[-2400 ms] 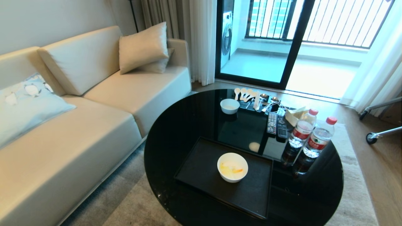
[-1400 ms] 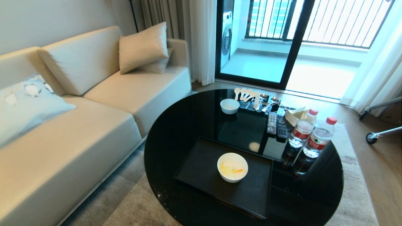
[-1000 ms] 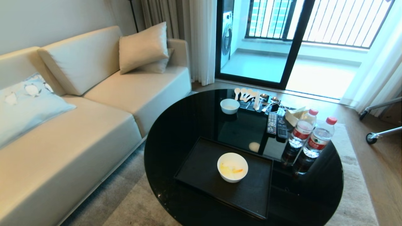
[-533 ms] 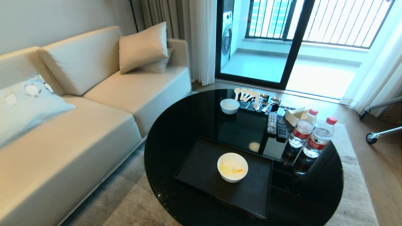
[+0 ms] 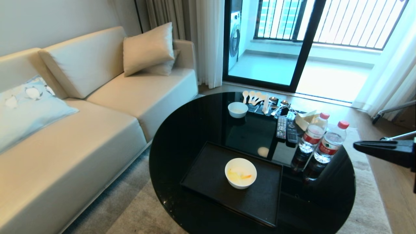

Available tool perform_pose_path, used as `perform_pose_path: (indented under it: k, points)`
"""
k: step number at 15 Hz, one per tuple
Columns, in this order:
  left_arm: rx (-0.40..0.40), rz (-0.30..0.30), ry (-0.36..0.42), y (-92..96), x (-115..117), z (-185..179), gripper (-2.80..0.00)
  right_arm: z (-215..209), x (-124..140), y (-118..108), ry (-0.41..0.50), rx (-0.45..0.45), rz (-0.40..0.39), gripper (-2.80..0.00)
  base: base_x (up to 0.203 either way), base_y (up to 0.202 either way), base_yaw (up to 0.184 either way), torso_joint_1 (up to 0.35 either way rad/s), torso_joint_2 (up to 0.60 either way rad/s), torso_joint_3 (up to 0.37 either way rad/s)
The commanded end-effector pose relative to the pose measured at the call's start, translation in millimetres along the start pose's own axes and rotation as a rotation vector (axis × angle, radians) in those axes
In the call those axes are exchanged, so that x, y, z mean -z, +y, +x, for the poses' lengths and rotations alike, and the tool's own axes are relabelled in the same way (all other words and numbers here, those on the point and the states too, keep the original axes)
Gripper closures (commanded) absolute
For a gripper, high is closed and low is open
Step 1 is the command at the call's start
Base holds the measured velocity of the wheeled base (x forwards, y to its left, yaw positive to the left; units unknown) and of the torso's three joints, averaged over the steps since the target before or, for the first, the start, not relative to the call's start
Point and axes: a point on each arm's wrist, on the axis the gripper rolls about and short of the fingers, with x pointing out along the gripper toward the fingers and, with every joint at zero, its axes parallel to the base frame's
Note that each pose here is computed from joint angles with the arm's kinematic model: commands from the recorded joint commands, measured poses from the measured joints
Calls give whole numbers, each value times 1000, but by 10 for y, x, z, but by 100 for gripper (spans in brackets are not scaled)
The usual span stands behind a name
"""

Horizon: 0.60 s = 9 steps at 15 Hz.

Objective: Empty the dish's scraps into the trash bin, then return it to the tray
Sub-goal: Pick up the bowl with leftover food

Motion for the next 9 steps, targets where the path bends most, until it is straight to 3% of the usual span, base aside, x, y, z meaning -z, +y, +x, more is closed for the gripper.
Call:
perform_pose_path:
  k: [1, 5, 9]
  points:
    - [-1, 0, -1, 0, 0, 0, 0, 543, -2, -101, 120, -82, 77, 0, 0, 0, 0, 0, 0, 0]
    - [-1, 0, -1, 0, 0, 0, 0, 1093, -19, 78, 260, -28, 207, 0, 0, 0, 0, 0, 0, 0]
    - [-1, 0, -1, 0, 0, 0, 0, 1784, -47, 319, 363, 162, 349, 0, 0, 0, 0, 0, 0, 0]
